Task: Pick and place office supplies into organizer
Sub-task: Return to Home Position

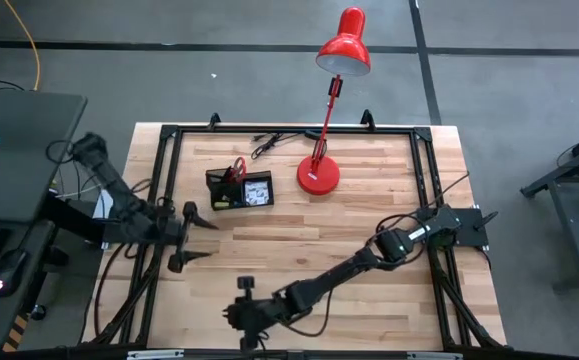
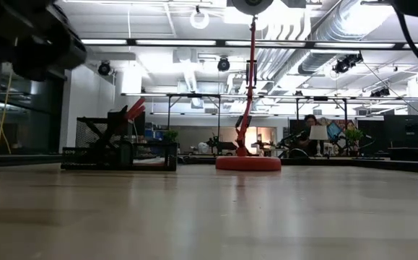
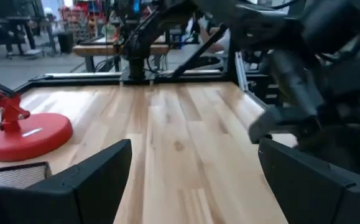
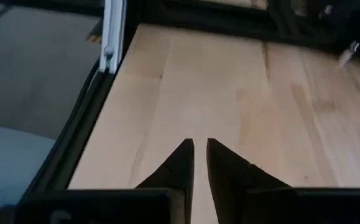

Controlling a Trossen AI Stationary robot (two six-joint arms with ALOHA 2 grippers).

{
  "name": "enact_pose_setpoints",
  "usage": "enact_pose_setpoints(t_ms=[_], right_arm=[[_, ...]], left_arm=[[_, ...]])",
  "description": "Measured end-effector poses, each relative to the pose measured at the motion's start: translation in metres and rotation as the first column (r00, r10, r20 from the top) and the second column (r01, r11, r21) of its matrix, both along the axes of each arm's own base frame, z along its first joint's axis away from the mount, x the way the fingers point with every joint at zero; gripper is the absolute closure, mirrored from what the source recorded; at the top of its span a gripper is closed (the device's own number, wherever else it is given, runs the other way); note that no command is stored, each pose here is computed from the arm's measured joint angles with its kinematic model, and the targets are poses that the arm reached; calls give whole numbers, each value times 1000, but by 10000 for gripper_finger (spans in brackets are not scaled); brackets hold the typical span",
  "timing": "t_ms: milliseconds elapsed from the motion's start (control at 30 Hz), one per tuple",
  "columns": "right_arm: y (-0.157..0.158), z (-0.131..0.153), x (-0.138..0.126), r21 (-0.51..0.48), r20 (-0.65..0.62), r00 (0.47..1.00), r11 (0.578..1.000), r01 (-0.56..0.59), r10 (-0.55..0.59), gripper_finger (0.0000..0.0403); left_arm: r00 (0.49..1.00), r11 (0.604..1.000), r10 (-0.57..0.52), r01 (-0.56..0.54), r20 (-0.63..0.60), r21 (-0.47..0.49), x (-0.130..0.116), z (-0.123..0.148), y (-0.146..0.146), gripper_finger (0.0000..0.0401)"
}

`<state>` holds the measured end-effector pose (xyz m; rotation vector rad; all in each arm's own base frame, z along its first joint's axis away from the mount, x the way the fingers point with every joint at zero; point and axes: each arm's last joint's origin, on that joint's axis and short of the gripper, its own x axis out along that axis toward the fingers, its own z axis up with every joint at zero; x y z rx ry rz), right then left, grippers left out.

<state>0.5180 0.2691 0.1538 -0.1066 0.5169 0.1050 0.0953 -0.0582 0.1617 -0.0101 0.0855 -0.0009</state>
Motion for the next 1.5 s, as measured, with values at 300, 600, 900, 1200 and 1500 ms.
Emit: enact_pose_setpoints(t_ms=[300,600,900,1200,1500], right_arm=[[-28,5,19,48,29,983,982,-182,181,356],[-72,7,36,40,30,987,986,-159,158,361],[-68,32,41,50,237,970,996,-75,61,358],[-15,0,14,77,300,952,996,35,-57,353],[-44,-30,-73,143,431,898,989,34,-93,358]], left_arm=[[998,997,68,-69,16,38,-18,-5,-15,64],[999,998,34,-36,37,50,-23,-1,-14,64],[998,997,55,-56,34,52,-25,-2,-11,64],[998,998,48,-50,35,48,-25,-2,-11,64],[998,997,56,-58,33,55,-25,-2,-10,64]])
